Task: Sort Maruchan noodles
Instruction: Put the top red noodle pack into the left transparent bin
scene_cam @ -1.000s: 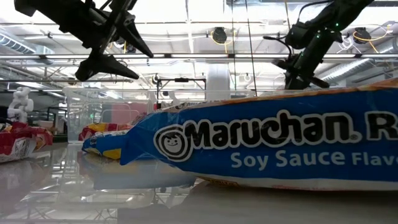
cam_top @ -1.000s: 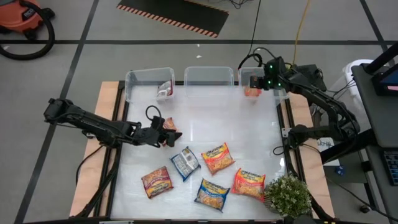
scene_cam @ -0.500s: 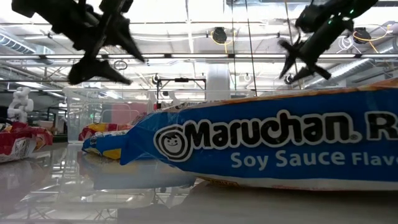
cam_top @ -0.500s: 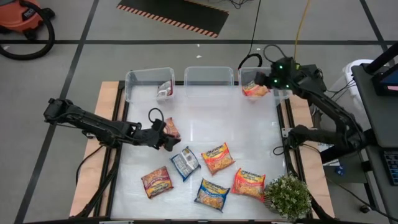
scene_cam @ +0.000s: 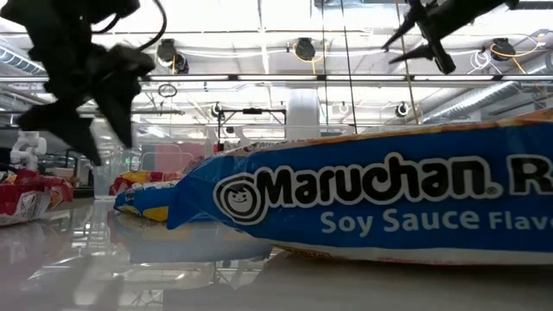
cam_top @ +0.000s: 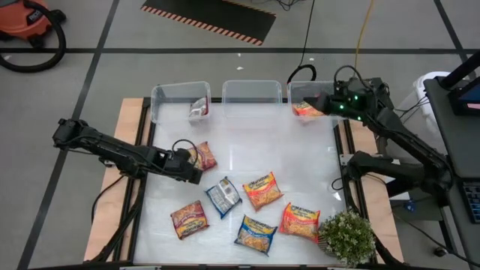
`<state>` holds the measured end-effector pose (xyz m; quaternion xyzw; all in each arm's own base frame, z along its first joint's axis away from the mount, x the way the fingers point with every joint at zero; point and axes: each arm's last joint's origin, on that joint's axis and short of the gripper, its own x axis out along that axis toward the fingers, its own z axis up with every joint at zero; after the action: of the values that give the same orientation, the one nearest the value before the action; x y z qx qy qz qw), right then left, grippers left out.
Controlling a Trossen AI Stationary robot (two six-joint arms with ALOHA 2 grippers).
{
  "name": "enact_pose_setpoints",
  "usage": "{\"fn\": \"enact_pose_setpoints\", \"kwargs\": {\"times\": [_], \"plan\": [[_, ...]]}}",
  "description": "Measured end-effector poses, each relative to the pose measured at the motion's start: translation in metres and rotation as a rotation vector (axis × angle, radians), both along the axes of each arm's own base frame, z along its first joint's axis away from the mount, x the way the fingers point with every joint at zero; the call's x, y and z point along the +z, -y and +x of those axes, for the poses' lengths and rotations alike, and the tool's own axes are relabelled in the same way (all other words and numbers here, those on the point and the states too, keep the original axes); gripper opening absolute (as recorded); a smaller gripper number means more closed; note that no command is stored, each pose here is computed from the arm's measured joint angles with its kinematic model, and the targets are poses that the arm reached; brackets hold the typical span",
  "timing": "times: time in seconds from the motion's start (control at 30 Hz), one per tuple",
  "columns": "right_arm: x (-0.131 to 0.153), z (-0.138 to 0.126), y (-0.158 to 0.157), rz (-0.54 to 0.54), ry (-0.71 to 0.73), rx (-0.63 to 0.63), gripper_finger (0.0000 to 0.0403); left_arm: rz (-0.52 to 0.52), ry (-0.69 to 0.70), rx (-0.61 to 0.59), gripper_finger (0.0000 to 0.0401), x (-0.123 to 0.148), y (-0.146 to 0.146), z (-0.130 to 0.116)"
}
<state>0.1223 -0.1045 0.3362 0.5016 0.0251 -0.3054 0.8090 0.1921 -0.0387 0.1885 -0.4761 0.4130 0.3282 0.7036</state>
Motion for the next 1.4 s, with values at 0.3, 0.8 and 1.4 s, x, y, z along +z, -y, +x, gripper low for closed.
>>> {"fn": "enact_pose_setpoints", "kwargs": {"times": [0.3,0.8,1.4], "plan": [[0.003,0.022,-0.033,0.002,0.028,0.027,0.0149,-0.037,-0.073,0.013,0.026,-0.008,0.0,-0.005],[-0.007,0.059,-0.043,-0.041,-0.019,0.052,0.0148,-0.048,0.046,0.044,0.026,-0.05,-0.001,0.003],[-0.012,0.065,-0.042,-0.105,-0.091,0.112,0.0148,0.065,0.102,0.131,0.0222,-0.06,-0.003,0.015]]}}
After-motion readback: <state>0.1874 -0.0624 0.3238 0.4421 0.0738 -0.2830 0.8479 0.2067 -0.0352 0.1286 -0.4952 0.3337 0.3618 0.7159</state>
